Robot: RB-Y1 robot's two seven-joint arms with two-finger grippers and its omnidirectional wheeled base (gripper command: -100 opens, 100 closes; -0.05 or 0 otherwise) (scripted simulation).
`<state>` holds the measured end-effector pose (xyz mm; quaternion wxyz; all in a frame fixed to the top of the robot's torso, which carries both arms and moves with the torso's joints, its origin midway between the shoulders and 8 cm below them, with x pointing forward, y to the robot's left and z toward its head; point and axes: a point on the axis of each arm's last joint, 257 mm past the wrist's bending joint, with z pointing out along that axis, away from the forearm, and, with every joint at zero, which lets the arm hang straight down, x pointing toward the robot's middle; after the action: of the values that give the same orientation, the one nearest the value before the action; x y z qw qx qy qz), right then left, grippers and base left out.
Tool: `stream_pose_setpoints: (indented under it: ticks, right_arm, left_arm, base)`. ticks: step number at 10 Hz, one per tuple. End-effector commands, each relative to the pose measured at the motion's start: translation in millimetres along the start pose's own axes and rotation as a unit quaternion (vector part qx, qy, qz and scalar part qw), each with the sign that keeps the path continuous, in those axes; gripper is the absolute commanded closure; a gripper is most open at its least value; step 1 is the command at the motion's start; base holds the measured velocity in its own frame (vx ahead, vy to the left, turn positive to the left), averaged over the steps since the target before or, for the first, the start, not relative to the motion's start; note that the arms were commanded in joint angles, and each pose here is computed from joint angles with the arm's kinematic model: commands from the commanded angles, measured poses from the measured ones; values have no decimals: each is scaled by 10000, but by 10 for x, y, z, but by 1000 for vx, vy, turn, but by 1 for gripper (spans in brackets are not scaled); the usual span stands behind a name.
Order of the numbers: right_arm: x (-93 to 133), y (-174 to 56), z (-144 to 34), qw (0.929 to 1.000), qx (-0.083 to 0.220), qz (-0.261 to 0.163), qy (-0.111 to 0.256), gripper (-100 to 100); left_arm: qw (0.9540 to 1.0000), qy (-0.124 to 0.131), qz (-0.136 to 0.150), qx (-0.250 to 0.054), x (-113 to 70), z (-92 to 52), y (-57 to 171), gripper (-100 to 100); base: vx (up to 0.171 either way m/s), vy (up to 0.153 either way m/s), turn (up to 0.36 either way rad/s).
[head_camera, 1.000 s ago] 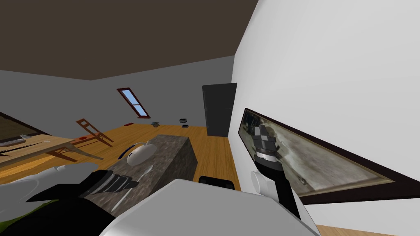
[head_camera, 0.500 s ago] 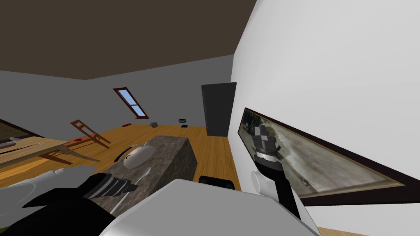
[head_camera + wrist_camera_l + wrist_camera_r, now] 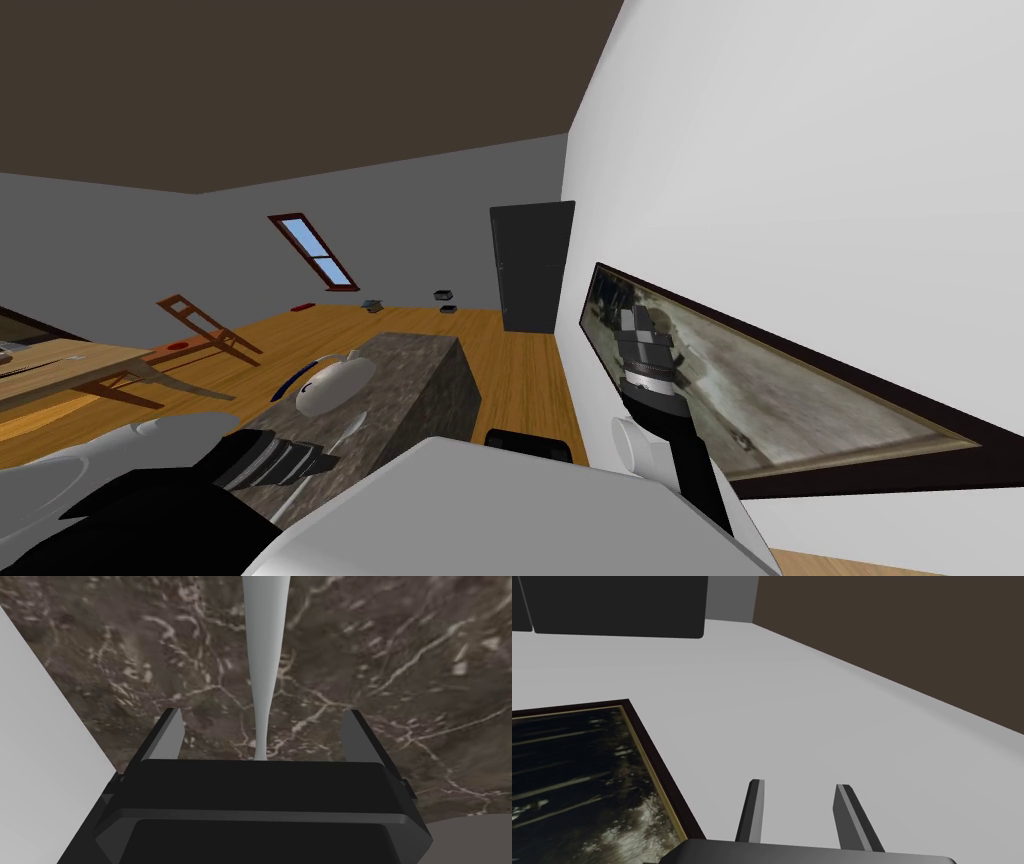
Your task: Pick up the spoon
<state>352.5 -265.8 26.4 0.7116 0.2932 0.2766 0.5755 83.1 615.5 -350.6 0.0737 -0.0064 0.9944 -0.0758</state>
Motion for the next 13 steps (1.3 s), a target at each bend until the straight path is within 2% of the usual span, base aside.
stream_pose_setpoints:
  ticks: [1,5,6,7,10,12,13]
  right_arm:
    - [0,0,0,10000,0,0,0,0]
    - [0,0,0,10000,0,0,0,0]
    - [0,0,0,10000,0,0,0,0]
    - [0,0,0,10000,0,0,0,0]
    - [0,0,0,10000,0,0,0,0]
    - [0,0,0,10000,0,0,0,0]
    - [0,0,0,10000,0,0,0,0]
  left_arm:
    - [10000,0,0,0,0,0,0,100]
    - [10000,-2,-2,-2,-2,-1,1,100]
    - [10000,-2,-2,-2,-2,-1,2,0]
    - [10000,5,3,8,-1,-7,4,100]
    - [10000,16,81,15,-113,-181,79,100]
    - [10000,15,82,8,-109,-190,74,100]
    - [10000,17,86,14,-111,-196,73,0]
  base:
    - [0,0,0]
    - [0,0,0]
    - [0,0,0]
    - [-2,-4,46]
    - [-5,-27,49]
    - [-3,-18,16]
    - [0,0,0]
